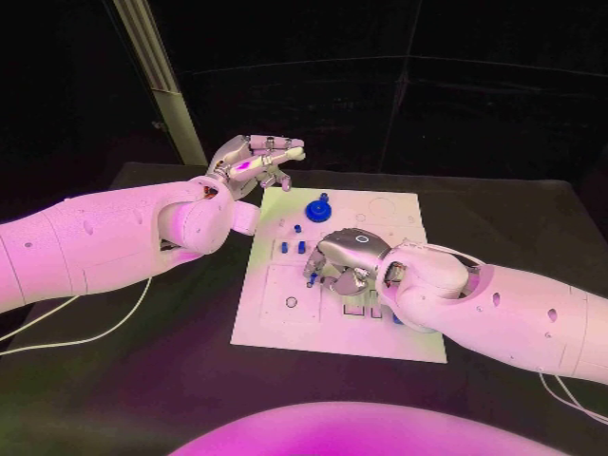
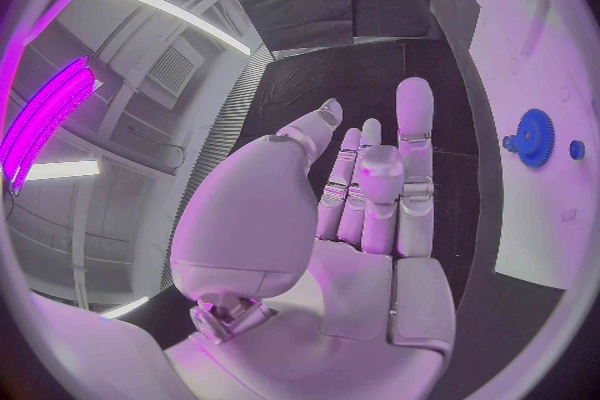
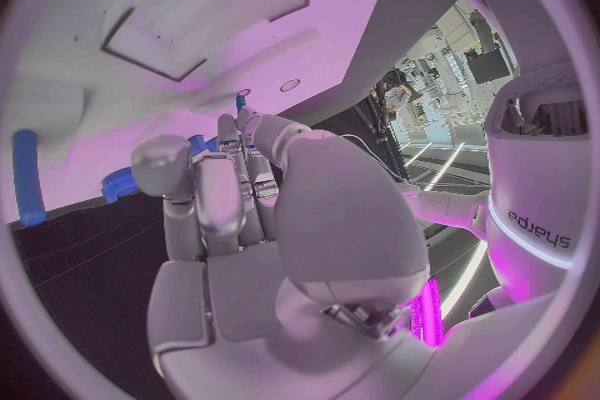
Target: Assemble the parts on the task board
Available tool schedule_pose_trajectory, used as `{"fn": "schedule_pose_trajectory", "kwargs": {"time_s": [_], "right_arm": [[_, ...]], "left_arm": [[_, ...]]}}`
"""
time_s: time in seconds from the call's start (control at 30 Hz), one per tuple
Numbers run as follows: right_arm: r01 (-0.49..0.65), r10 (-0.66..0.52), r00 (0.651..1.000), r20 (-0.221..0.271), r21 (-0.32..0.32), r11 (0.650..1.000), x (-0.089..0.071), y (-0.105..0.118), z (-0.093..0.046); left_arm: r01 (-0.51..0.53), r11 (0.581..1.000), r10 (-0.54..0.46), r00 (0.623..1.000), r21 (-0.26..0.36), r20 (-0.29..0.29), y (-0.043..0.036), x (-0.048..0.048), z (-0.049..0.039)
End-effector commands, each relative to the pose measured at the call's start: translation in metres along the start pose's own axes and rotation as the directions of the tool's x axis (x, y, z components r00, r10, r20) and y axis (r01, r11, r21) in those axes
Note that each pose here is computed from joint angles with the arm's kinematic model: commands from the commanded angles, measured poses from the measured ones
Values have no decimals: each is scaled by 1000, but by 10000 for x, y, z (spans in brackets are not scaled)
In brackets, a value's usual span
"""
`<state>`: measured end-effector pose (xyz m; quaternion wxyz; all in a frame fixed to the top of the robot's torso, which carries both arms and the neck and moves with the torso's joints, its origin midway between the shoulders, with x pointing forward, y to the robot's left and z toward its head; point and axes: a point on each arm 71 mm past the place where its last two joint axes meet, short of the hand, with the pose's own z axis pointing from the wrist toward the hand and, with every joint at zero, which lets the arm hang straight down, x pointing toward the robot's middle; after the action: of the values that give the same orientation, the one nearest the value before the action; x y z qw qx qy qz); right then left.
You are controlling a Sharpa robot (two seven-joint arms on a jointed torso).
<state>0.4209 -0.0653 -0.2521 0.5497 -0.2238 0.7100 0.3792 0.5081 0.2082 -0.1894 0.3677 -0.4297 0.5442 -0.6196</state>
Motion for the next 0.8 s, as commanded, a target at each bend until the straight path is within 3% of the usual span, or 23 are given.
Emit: {"fn": "schedule_pose_trajectory", "kwargs": {"time_s": [0.03, 0.8], "right_arm": [[23, -23, 1000, -5, -7, 1000, 6, 13, 8], [36, -37, 999, -13, -21, 999, 48, 47, 54]], "left_arm": [[8, 1000, -8, 1000, 2, -11, -12, 13, 4], [8, 1000, -8, 1000, -4, -11, -9, -3, 2]]}}
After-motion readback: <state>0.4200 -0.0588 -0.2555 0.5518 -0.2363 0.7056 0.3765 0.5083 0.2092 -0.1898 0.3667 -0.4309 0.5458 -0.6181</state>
